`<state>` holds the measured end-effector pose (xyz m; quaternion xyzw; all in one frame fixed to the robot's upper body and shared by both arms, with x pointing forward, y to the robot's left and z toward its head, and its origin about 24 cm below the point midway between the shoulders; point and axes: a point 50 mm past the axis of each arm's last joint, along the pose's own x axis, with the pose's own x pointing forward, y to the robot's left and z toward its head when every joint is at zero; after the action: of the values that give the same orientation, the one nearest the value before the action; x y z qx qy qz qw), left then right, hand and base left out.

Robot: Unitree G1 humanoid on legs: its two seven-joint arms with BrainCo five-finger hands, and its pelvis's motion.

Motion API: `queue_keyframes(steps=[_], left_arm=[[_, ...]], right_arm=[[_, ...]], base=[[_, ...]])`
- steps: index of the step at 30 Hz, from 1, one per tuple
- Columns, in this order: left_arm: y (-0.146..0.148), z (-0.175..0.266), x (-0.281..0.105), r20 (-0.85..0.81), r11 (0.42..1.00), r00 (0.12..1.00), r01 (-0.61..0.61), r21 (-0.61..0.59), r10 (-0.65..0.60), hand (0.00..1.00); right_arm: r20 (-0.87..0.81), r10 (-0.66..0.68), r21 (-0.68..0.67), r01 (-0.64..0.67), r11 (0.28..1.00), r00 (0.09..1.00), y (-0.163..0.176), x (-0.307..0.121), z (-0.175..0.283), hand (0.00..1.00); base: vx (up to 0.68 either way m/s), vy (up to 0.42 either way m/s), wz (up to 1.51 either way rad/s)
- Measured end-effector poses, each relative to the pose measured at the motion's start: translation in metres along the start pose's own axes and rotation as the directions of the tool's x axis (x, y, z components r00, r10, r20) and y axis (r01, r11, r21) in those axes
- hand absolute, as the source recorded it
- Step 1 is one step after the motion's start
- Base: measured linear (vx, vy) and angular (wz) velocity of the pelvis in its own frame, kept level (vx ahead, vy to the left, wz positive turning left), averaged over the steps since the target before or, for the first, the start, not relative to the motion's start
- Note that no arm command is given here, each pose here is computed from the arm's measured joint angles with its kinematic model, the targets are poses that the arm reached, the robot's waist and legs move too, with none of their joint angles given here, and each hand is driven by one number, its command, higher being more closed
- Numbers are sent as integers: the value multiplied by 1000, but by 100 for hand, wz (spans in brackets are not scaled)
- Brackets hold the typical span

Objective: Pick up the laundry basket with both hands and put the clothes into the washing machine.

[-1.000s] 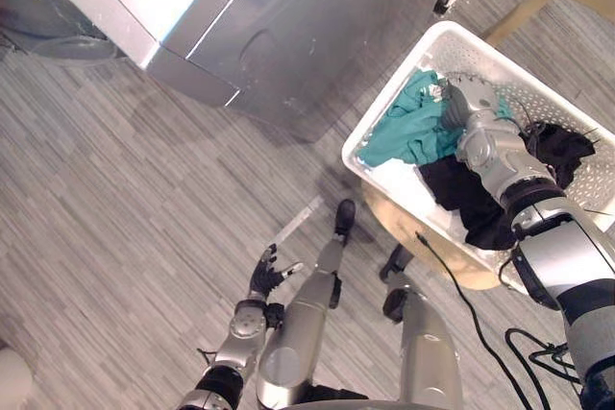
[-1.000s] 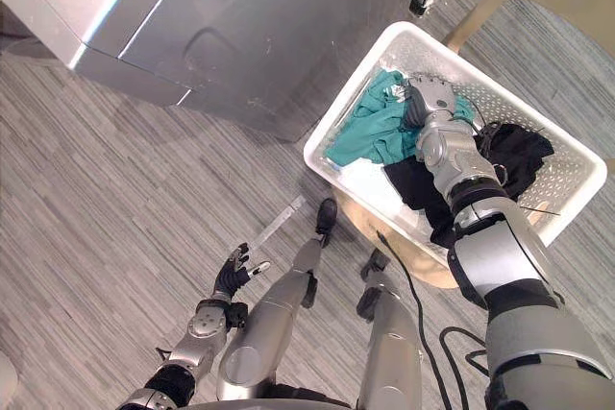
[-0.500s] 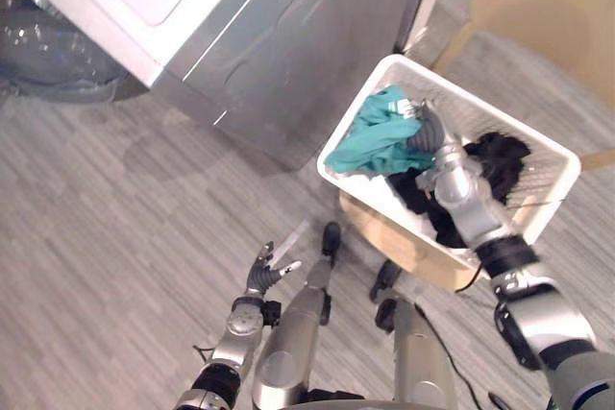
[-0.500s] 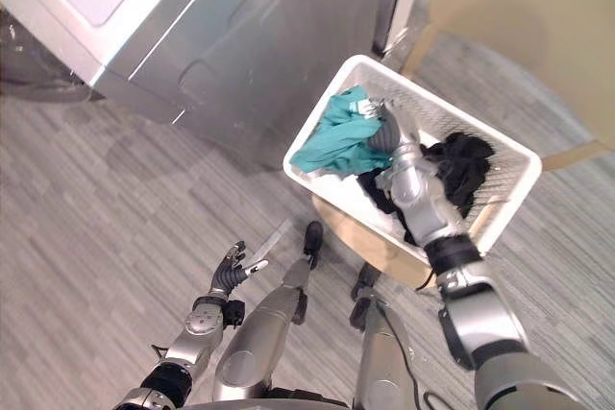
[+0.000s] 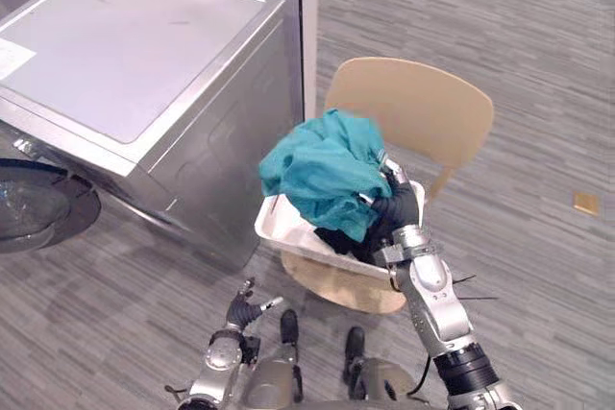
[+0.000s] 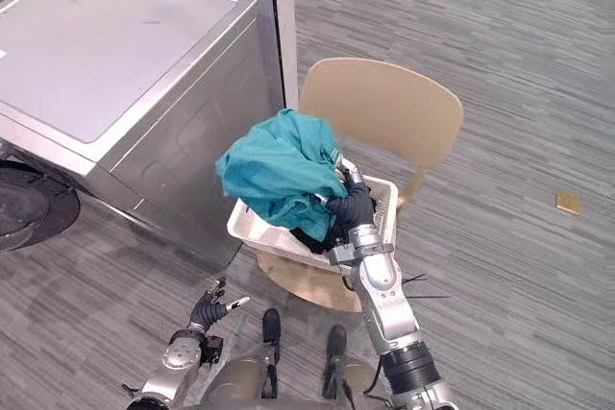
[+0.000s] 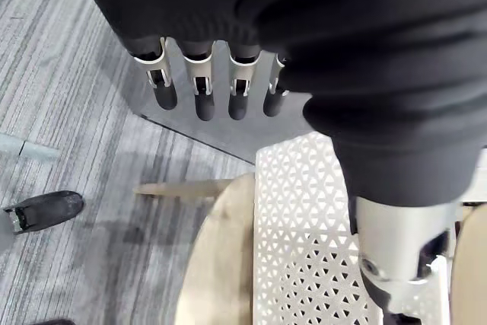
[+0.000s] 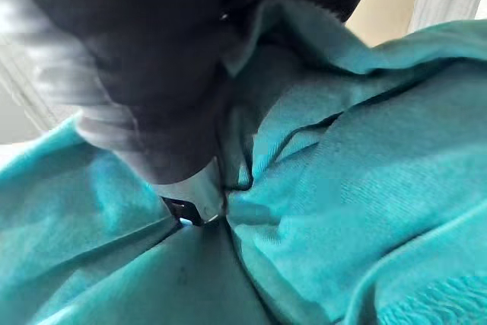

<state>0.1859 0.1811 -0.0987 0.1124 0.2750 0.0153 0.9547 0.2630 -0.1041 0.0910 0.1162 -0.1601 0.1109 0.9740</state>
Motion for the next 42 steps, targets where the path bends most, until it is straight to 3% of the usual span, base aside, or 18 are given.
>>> queue_keyframes(steps=[5,6,11,16,21,26,29,30,35,36,42], left_arm=[[11,30,-9,162,996,984,-60,-72,71,0],[10,35,-15,201,989,975,-75,-131,100,0],[-18,45,-32,255,975,966,12,-224,46,0],[-11,97,-41,496,972,866,56,-227,66,0],[-32,149,-38,681,985,728,162,-66,-74,0],[-39,162,-38,720,984,671,152,98,-175,0],[-43,169,-36,735,984,654,143,108,-176,0],[-44,172,-35,741,985,649,134,111,-172,100],[-44,179,-33,750,991,648,91,102,-137,100],[-44,179,-31,746,991,652,83,104,-133,100],[-46,173,-29,731,989,667,73,128,-144,100]], right_arm=[[-6,43,33,-43,999,999,10,-2,-3,100],[-2,70,13,-70,997,998,11,1,-1,100],[-31,74,-109,-77,991,997,-8,4,-1,100],[-6,110,-163,-109,981,994,-8,20,5,100],[-17,129,-162,-130,978,992,-7,21,3,100],[-52,251,-121,-256,959,967,20,20,-7,100],[-53,309,-79,-313,946,949,37,19,-9,100],[-54,324,-51,-326,944,945,41,19,-10,100],[-71,349,53,-346,937,934,50,15,-15,100],[-81,346,79,-340,937,935,50,15,-18,0],[-139,369,106,-356,928,919,47,8,-27,0]], base=[[-121,-247,80],[-303,-366,52],[-267,-187,83],[-232,-83,55],[-120,89,50],[-60,123,8],[-44,85,6],[-34,44,4],[-46,16,1],[-62,-3,-1],[-55,-4,-4]])
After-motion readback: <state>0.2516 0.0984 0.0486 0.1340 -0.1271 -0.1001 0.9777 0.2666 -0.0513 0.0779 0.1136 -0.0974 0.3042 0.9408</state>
